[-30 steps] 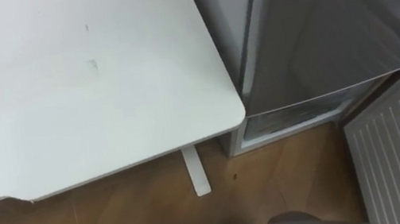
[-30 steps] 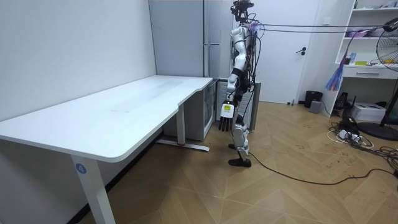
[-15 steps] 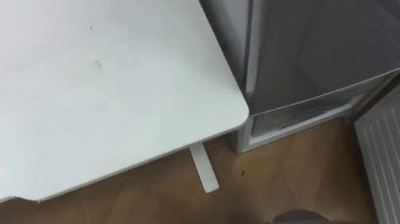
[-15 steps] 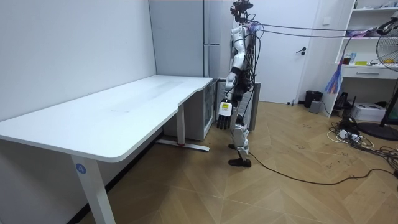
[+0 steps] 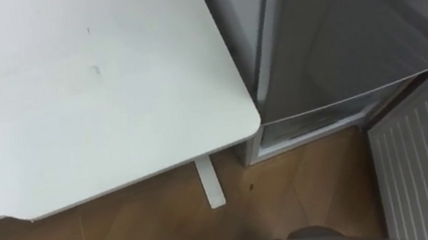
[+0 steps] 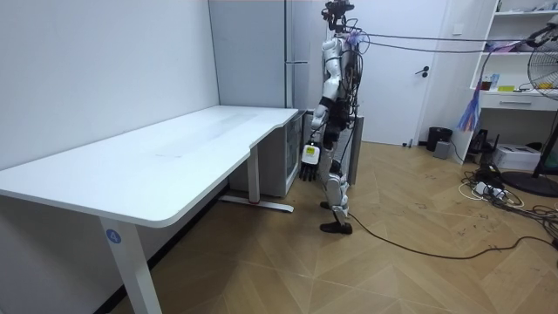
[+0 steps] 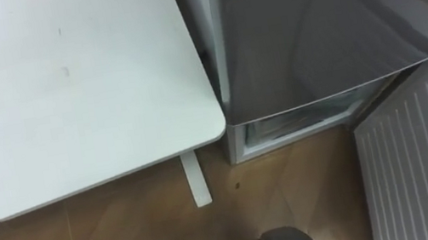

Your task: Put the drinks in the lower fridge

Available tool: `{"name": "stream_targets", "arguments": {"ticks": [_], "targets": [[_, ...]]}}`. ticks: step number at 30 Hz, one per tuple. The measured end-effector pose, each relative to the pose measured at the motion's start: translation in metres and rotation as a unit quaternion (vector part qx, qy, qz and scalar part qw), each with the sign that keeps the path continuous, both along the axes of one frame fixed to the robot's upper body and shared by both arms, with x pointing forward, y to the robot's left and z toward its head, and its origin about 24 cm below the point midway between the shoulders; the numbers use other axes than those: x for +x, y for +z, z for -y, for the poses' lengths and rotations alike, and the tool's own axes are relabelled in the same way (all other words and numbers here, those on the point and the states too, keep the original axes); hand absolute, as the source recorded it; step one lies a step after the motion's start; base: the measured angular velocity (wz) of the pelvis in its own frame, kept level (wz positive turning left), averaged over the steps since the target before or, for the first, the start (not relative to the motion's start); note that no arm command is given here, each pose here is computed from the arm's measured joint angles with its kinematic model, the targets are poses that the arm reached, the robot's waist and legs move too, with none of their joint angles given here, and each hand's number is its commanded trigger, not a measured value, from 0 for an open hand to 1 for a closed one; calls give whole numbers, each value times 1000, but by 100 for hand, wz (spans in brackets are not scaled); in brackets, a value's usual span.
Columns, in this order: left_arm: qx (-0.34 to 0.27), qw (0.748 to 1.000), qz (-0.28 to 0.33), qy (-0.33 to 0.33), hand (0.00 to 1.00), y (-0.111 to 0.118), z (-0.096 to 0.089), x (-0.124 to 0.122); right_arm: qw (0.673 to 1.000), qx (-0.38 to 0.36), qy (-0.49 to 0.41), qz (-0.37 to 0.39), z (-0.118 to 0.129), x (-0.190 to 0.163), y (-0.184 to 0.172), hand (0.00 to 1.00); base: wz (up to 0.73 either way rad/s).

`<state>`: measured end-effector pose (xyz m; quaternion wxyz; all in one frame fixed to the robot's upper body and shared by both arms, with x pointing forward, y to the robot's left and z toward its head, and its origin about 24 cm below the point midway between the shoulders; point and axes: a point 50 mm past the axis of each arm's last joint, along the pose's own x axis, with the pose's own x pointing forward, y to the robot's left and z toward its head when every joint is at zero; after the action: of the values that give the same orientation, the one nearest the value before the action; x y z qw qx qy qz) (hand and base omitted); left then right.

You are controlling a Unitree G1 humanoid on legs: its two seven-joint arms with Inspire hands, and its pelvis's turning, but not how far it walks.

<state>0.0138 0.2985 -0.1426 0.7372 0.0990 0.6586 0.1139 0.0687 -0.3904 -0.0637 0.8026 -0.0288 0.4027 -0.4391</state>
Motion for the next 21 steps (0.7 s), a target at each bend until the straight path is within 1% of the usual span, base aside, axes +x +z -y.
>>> {"name": "stream_targets", "arguments": {"ticks": [1, 3, 4, 6, 7, 9, 10, 12, 16, 18, 20, 21], "targets": [[-1, 1000, 1, -3, 0, -1, 1, 0, 1000, 4, 17, 0, -8, 1, -2, 0, -23], [-10, 1000, -7, -22, 0, -4, 9, 3, 996, 20, 79, 23, -37, 5, -8, 0, -14], [-14, 1000, -9, -23, 0, -6, 11, 3, 995, 26, 90, 34, -43, 7, -8, 0, -13], [-20, 999, -18, -29, 0, -9, 17, 2, 987, 54, 137, 71, -64, 16, -9, 0, -10], [-20, 999, -19, -29, 0, -9, 17, 2, 984, 64, 148, 75, -68, 17, -10, 0, 0], [-17, 999, -30, -27, 0, -10, 19, -4, 973, 107, 177, 99, -90, 22, -15, 0, 0], [-17, 999, -35, -25, 0, -11, 21, -6, 970, 115, 184, 110, -95, 25, -14, 0, -3], [-30, 998, -45, -20, 0, -14, 31, -11, 956, 139, 218, 141, -105, 37, -13, 0, 0], [-32, 998, -50, -17, 0, -15, 34, -15, 934, 186, 261, 160, -123, 57, -15, 0, 5], [-35, 998, -52, -16, 0, -16, 36, -16, 912, 217, 305, 166, -139, 72, -15, 0, 4], [-36, 998, -52, -15, 0, -16, 37, -18, 907, 231, 312, 165, -146, 72, -17, 0, 9], [-37, 998, -56, -14, 0, -16, 37, -21, 905, 237, 313, 161, -145, 68, -19, 0, 8]]}}
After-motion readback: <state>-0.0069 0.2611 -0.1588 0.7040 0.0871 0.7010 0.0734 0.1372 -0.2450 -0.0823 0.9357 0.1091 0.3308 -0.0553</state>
